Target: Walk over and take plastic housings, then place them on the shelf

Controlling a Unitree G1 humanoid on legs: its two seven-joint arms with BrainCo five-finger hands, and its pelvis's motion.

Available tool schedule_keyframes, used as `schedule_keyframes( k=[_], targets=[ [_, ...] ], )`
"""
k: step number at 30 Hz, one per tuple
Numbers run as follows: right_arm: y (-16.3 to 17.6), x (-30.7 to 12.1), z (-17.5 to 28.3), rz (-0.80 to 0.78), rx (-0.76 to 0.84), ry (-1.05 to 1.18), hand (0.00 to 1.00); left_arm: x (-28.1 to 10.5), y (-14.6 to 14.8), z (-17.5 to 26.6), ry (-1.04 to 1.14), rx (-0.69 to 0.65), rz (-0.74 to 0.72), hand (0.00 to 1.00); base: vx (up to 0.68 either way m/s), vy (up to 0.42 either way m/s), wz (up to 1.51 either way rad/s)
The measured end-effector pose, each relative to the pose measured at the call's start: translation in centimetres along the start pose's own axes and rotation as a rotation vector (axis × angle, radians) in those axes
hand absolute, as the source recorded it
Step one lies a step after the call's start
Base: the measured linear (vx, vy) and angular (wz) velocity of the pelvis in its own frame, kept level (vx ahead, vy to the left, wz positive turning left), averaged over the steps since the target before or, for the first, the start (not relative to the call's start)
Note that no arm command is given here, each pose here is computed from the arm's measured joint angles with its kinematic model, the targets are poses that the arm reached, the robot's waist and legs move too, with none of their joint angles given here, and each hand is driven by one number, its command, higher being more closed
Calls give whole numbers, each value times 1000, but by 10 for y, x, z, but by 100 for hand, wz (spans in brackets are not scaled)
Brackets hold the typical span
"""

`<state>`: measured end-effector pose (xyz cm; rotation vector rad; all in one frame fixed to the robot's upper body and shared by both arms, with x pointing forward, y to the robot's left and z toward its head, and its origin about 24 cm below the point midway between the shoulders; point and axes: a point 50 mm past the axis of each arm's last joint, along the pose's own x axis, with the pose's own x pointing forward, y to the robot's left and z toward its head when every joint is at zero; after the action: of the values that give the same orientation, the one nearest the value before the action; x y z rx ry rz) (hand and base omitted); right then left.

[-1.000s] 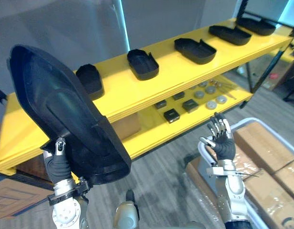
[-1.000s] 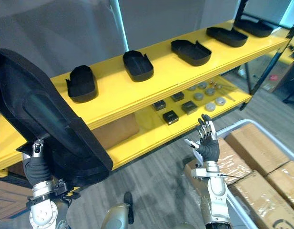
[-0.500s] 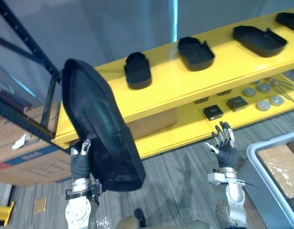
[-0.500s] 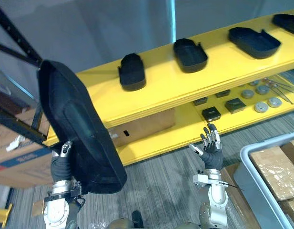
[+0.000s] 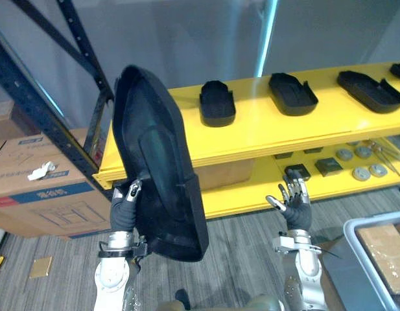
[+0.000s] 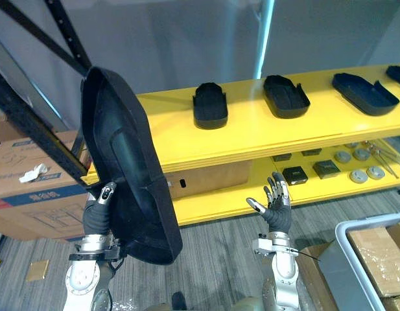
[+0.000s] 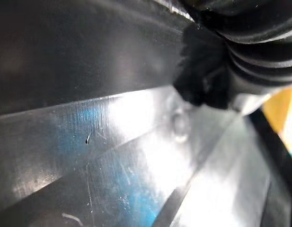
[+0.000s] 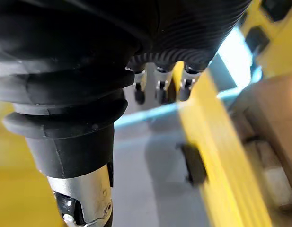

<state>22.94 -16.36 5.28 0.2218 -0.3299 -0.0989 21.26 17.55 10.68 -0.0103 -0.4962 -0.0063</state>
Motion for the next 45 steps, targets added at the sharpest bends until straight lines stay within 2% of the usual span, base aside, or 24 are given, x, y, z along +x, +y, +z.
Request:
schedule_keyframes(
  k=[2,6,10,18,24,27,32,40,43,45],
  targets=[
    [6,5,6,46,-32,-27,0,-5,-1,-15,72,-1,36,100,131,-140,47],
    [0,-2,36,107,-81,-129,0,-15,-11,-17,106,-44,64,100,157,-127,54],
    [-15,4,52,145,-140,-187,0,-13,-12,-18,122,-63,69,100,212,-117,58],
    [1,21,59,199,-83,-252,0,-18,-7,-17,124,-77,130,100,93,-37,22],
    [0,20,48,87,-66,-232,0,-9,-8,-10,51,-72,126,100,5,60,-58],
    [7,14,38,25,-22,-200,0,-5,-4,-7,32,-8,103,100,-60,132,-103],
    [20,10,46,39,-7,-243,0,3,-5,-4,7,122,47,100,16,67,-52],
    [11,10,47,97,-49,-224,0,11,7,-6,48,173,188,100,9,1,-2],
    [5,11,47,95,-65,-206,0,17,15,-6,52,234,243,100,-17,7,-3],
    [4,12,46,109,-51,-187,0,26,31,-10,62,294,316,100,-64,6,-10]
  ],
)
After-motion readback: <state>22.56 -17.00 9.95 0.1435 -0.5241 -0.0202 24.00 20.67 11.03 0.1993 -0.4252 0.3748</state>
